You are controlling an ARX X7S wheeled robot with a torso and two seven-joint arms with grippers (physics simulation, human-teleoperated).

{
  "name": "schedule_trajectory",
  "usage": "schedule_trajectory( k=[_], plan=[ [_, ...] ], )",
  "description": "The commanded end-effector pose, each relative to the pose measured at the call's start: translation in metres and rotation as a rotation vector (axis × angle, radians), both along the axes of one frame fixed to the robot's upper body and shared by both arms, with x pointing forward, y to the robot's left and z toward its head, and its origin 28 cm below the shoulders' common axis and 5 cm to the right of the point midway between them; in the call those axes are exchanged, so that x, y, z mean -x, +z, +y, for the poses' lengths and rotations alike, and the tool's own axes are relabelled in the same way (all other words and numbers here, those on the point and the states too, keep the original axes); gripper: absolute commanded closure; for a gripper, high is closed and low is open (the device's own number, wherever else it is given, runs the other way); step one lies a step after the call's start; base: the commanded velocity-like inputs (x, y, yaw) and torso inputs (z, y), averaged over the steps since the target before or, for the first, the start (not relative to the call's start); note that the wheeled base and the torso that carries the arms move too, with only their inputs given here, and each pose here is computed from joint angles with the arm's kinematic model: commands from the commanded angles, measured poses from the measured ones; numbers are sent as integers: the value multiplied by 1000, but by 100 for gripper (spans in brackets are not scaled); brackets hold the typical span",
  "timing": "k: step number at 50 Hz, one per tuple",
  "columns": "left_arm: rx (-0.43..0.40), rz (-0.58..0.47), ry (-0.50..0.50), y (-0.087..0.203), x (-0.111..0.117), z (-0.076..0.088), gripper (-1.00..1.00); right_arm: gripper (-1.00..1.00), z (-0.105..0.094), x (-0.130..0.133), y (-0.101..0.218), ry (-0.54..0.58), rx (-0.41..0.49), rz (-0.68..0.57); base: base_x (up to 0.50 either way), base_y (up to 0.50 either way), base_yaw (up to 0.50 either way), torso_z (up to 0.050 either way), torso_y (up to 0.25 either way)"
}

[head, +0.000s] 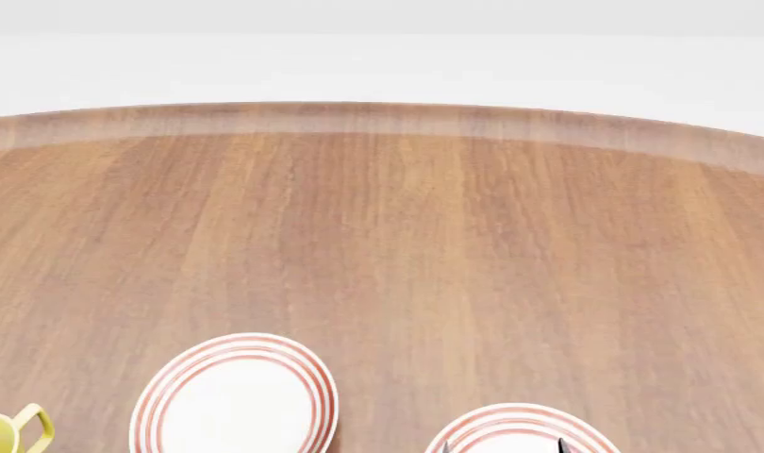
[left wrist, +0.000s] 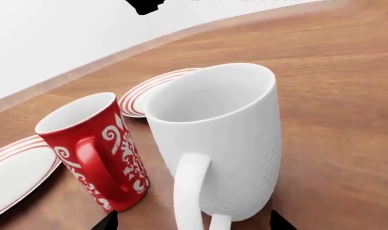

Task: Put the white mug on the left plate.

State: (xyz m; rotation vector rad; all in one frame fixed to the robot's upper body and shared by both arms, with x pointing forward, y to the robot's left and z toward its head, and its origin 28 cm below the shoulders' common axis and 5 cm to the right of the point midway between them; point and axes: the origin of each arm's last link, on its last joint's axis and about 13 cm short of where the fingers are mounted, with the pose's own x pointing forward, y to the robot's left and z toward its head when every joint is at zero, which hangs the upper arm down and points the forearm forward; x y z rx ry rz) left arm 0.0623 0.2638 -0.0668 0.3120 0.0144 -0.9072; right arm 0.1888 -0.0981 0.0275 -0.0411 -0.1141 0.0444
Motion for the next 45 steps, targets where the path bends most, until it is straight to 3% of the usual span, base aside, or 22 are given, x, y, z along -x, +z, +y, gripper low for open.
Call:
schedule_trajectory(
  k=[1,26,45],
  plan=[
    [-29,6,-22,1,-2,0,-100,-100,0,0,0,-1,0,1,0,0,0,0,0],
    [-56,-19,11,7,-10,6,-100,-100,1,-2,-1,1,6,5,0,0,0,0,0],
    [-48,-14,-28,4,-20,-1,-100,-100,1,-2,-1,2,10,9,0,0,0,0,0]
  ],
)
